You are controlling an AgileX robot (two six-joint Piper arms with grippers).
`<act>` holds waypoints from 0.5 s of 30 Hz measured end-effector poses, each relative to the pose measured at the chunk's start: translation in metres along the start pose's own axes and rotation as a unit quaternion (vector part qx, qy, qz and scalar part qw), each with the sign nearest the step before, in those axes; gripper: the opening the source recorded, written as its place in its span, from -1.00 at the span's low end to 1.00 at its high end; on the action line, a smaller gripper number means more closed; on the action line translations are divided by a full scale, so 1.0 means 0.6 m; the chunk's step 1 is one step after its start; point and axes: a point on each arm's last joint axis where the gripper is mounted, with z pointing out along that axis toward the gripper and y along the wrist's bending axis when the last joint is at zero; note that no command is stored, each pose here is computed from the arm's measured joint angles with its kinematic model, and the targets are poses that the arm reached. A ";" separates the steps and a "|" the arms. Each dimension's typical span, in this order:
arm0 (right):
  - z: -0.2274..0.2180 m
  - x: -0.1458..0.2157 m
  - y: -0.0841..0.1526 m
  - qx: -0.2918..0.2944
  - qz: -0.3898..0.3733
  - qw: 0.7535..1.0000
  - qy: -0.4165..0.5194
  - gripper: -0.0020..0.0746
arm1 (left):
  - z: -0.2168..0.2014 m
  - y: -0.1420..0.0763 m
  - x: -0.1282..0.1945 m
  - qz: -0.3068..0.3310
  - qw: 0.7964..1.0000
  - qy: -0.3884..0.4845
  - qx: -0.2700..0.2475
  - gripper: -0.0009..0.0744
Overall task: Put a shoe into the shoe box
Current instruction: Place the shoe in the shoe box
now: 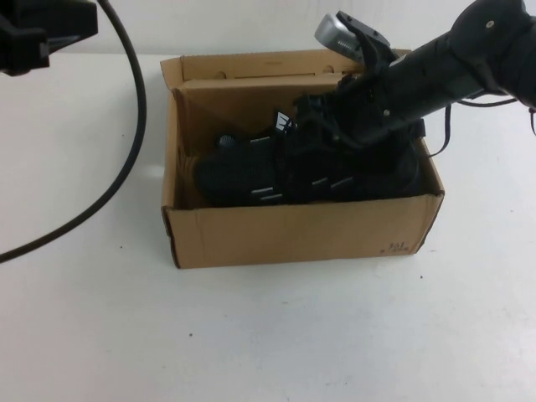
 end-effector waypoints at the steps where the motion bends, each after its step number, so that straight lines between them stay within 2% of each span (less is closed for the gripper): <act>1: 0.003 0.001 -0.003 0.001 0.002 1.000 0.005 -0.95 | 0.000 0.000 0.000 0.000 1.000 0.000 0.000 -0.98; 9: 0.052 0.019 -0.042 -0.005 0.034 0.997 0.069 -0.95 | 0.000 0.000 0.000 -0.004 1.000 0.000 0.000 -0.98; 15: 0.070 0.018 -0.057 -0.003 0.049 0.997 0.063 -0.95 | 0.000 0.000 0.000 -0.004 1.000 -0.001 -0.002 -0.98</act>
